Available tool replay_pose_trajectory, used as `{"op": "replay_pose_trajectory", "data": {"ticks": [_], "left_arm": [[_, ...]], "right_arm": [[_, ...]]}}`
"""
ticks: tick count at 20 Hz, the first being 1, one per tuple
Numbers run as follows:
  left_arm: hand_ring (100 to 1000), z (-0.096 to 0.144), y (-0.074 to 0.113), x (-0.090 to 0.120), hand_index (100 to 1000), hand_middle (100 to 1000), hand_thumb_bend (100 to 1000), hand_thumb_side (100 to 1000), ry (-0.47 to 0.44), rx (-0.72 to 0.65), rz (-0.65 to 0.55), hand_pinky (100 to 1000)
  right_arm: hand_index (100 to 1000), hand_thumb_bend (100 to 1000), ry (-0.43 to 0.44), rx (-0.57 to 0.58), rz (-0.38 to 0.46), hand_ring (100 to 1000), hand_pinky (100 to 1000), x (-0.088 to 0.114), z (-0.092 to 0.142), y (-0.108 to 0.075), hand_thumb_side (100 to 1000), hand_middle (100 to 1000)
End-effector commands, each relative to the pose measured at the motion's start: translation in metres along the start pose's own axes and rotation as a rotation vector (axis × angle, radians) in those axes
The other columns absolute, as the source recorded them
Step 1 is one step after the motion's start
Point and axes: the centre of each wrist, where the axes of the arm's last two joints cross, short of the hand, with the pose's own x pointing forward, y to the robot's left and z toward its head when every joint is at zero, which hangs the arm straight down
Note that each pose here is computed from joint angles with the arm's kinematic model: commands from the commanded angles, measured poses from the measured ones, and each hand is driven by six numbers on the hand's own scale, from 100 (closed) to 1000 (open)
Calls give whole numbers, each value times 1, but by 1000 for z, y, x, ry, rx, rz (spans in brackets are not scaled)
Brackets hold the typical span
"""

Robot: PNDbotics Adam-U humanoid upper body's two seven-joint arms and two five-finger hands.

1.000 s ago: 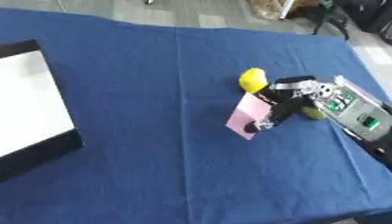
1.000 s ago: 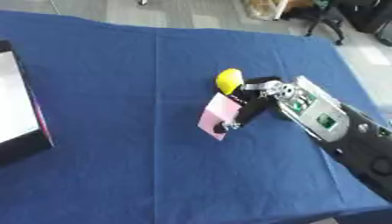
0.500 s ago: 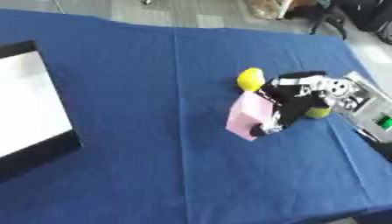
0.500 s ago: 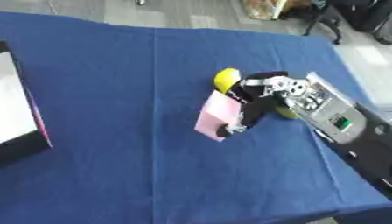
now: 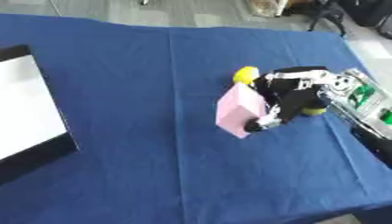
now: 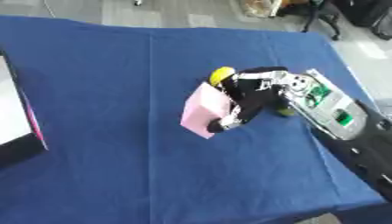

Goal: Pick up the objects with one hand, pass them to the other hand, and then place them into the box on the other side of the table.

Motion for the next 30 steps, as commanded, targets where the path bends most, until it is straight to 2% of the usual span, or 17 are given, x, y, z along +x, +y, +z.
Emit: {"op": "replay_pose_trajectory", "data": {"ticks": [1,6,7,8,14,20,30], "left_arm": [[906,-7,3,14,720,719,122,817,-48,-14,-18,1000],[906,-12,-2,19,720,720,112,802,-85,-30,-8,1000],[906,-14,-3,21,720,720,110,799,-94,-33,-5,1000],[906,-15,-4,23,720,720,108,796,-104,-36,-3,1000],[904,-30,-12,41,724,725,100,758,-192,-72,-4,1000],[901,-48,-21,68,728,730,100,720,-300,-124,-29,1000],[895,-77,-39,104,736,734,100,674,-432,-259,-177,984]], "right_arm": [[602,279,-86,-26,-2,656,748,9,7,-5,100,472],[598,199,-197,-93,-9,653,748,14,8,-9,100,465],[598,150,-216,-106,-12,652,750,15,7,-9,100,465],[598,179,-234,-119,-16,652,751,16,7,-9,100,463],[603,100,-364,-237,-23,636,748,23,3,-8,100,464],[606,100,-497,-338,-17,623,739,27,-7,0,100,466],[604,100,-566,-373,40,612,747,32,-22,14,100,465]]}}
